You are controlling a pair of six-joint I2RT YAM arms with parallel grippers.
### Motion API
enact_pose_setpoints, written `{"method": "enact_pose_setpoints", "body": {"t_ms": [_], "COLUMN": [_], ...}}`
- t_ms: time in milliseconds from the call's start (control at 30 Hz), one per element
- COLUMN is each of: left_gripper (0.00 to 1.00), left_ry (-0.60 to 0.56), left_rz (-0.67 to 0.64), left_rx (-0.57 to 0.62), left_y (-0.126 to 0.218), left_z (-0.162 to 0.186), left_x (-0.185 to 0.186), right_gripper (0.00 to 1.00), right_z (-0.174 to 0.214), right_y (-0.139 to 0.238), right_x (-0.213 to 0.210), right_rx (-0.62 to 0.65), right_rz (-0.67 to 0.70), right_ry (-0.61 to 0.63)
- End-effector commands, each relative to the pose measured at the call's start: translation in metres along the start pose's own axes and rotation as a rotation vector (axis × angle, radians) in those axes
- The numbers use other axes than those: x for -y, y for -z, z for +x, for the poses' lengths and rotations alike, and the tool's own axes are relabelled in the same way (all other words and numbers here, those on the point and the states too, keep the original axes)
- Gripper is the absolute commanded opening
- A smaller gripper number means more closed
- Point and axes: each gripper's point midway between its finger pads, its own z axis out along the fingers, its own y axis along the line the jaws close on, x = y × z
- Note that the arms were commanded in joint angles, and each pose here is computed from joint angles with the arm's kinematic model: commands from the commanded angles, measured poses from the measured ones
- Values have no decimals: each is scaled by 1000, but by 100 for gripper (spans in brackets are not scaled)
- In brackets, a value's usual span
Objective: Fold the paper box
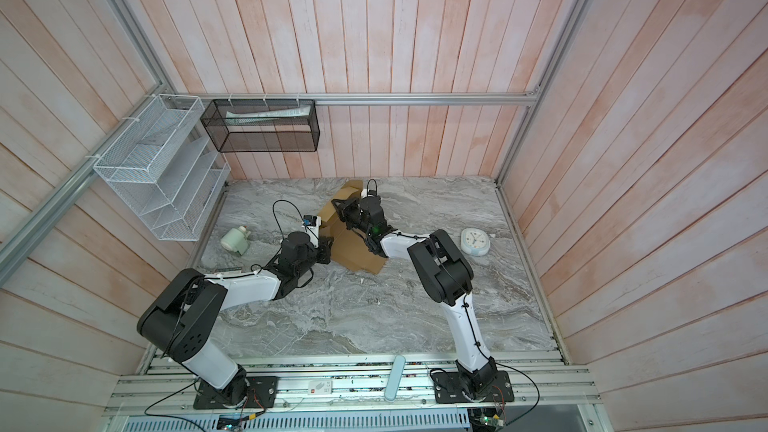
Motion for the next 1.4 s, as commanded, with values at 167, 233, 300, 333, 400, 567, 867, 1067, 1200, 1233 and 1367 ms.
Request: {"method": "enact_pose_setpoints", "body": {"t_ms": [167, 233, 300, 333, 400, 567, 867, 1067, 1200, 1233, 1367], "left_gripper": [29, 29, 29, 29, 29, 29, 30, 30, 31, 31, 32], "left_ry": [15, 20, 25, 27, 30, 46, 92, 101, 95, 89, 80], "left_rz": [-42, -44, -44, -45, -46, -60, -95, -87, -71, -70, -70], "left_rx": [73, 74, 84, 86, 88, 101, 128, 118, 104, 98, 82], "left_y": [3, 3, 3, 3, 2, 1, -2, -1, 1, 2, 10], "left_z": [-22, -23, -26, -27, -28, -32, -43, -39, -37, -35, -27], "left_x": [-10, -10, -10, -10, -10, -13, -22, -24, -21, -21, -26], "right_gripper": [0, 0, 0, 0, 0, 0, 0, 0, 0, 0, 0], "right_z": [12, 11, 13, 14, 17, 24, 26, 30, 31, 31, 28], "right_y": [0, 1, 1, 0, -2, -3, 3, -1, -4, -4, -2], "right_x": [21, 22, 22, 21, 21, 24, 35, 45, 44, 42, 42], "right_rx": [-9, 10, 17, 16, 12, 17, 47, 41, 40, 43, 55], "right_rz": [77, 85, 84, 83, 77, 86, 118, 128, 126, 123, 134], "right_ry": [-23, -23, -22, -22, -28, -38, -47, -58, -56, -55, -50]}}
